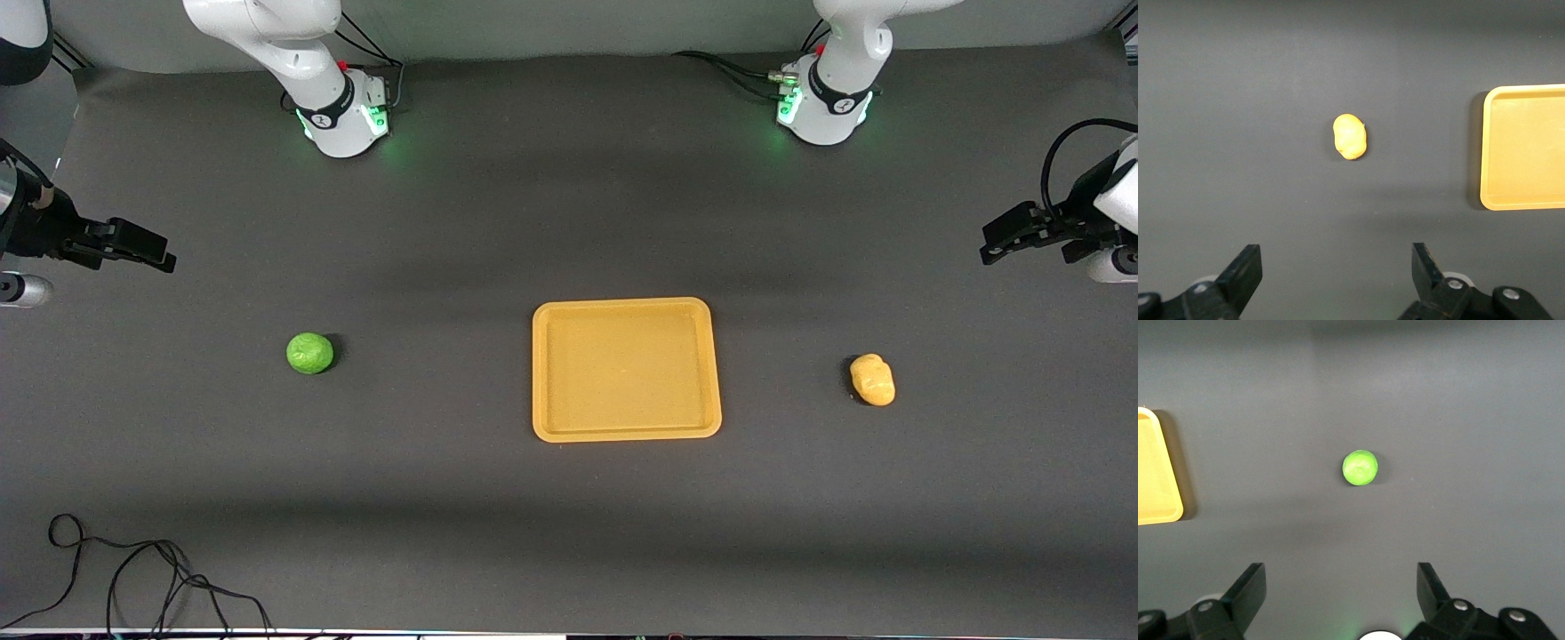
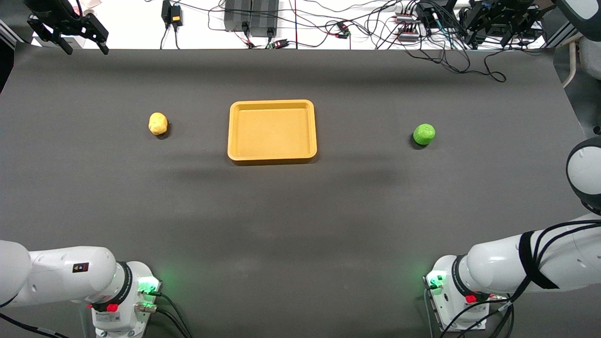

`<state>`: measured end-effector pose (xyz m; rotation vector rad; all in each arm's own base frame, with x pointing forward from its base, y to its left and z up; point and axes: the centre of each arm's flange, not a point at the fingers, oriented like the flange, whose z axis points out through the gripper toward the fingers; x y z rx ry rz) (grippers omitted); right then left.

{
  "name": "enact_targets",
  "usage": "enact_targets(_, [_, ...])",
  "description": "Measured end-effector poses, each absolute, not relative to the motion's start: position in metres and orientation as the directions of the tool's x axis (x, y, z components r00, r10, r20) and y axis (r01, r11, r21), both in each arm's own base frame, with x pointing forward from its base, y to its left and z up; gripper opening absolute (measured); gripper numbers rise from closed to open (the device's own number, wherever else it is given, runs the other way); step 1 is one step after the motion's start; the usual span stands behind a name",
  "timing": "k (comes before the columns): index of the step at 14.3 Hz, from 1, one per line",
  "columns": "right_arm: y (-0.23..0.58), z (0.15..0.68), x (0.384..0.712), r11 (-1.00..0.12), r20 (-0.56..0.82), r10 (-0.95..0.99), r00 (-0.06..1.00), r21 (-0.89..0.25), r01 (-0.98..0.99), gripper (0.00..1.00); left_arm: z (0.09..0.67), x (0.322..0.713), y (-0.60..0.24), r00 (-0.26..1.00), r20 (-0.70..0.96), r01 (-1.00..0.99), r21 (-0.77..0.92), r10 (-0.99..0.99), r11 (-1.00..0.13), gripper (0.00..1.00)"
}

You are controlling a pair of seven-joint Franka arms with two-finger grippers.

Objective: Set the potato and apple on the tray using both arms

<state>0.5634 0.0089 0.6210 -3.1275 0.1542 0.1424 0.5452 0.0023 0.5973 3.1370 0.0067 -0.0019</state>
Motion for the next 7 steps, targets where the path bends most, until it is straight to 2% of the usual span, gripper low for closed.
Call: enact_targets(7, [0.009, 0.620, 0.565, -0.995, -0.087, -0.098, 0.991, -0.003, -0.099, 1.00, 0.575, 0.550, 0.003, 1.000, -0.003, 0.005, 0.004, 0.005, -1.000, 1.00])
